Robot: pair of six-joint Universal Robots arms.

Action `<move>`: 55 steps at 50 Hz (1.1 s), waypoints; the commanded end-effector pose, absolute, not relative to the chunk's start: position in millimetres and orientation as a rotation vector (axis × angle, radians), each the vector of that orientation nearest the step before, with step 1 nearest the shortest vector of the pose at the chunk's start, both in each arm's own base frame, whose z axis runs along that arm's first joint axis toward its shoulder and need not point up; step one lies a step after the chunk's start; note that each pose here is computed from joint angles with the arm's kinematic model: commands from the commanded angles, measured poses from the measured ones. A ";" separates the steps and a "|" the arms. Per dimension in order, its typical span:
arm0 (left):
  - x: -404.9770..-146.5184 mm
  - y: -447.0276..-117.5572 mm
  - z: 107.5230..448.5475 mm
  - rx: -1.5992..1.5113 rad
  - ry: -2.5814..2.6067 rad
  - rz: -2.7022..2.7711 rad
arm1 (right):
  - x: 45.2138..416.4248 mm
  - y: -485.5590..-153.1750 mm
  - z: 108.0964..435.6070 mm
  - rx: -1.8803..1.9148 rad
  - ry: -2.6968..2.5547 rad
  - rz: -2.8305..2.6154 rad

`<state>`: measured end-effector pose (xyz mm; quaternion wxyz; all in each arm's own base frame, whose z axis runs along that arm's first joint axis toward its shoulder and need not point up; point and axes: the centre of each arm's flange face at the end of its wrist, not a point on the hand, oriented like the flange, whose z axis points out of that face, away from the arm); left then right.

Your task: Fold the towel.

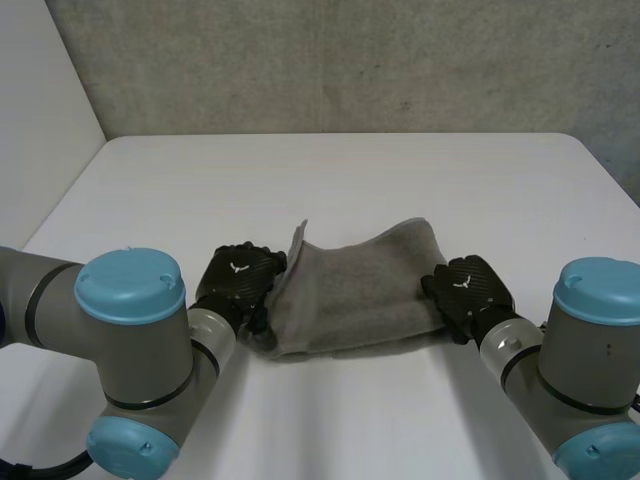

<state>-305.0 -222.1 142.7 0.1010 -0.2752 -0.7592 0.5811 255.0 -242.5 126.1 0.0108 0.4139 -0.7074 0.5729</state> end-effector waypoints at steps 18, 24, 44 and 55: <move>-277.9 -233.7 153.7 -0.717 -2.280 1.782 | 272.2 -265.5 169.8 1.366 -1.953 1.899; -277.2 -229.5 195.1 -0.649 -2.157 1.895 | 334.1 -229.9 194.2 1.657 -1.724 1.999; -259.6 -261.7 249.8 -0.481 -2.022 2.117 | 398.0 -146.8 164.4 2.181 -1.530 1.941; -294.7 -276.9 242.0 -0.516 -1.965 2.079 | 349.8 -169.9 203.4 1.794 -2.000 2.042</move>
